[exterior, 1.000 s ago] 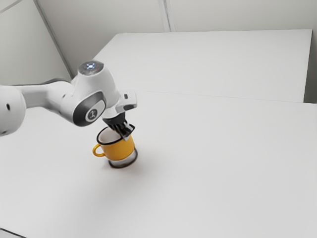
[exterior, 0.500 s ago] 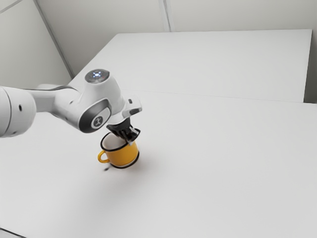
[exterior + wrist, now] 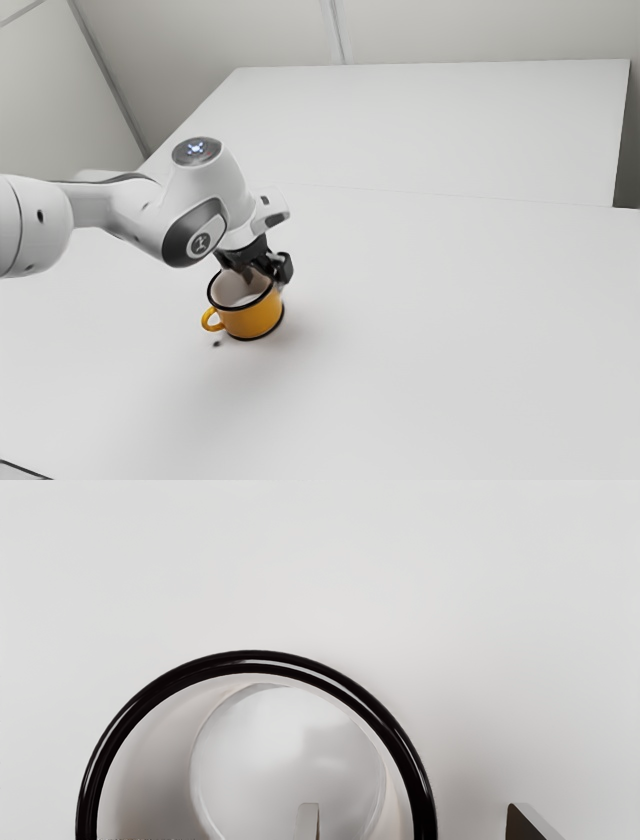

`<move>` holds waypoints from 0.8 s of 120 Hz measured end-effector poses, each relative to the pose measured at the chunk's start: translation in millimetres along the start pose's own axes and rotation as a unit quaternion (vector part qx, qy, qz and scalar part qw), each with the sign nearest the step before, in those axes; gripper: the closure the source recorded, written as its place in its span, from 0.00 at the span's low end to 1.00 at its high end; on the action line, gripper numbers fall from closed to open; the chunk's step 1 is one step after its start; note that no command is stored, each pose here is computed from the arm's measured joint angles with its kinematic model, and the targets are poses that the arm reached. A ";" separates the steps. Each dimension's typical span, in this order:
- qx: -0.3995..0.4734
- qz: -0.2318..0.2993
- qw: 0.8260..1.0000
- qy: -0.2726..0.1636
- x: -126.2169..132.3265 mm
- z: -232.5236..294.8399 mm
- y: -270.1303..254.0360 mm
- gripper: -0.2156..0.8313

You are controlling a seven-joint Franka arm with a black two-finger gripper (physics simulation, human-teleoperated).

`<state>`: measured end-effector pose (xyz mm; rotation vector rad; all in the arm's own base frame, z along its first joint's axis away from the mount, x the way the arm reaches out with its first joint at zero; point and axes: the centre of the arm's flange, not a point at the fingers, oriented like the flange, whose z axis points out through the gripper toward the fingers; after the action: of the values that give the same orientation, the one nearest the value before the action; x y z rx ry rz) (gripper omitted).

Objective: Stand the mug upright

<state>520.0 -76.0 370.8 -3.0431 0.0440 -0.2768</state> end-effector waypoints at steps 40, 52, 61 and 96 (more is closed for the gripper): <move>-0.013 -0.040 0.999 -0.021 35.2 -60.4 -5.8 0.26; -0.015 -0.047 0.998 -0.039 42.6 -78.1 -5.2 0.25; -0.019 -0.051 0.997 -0.051 47.7 -93.8 -4.0 0.24; -0.019 -0.044 0.995 -0.086 54.3 -132.0 8.8 0.23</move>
<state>549.2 -97.6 509.1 -3.0974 -0.0980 -0.0177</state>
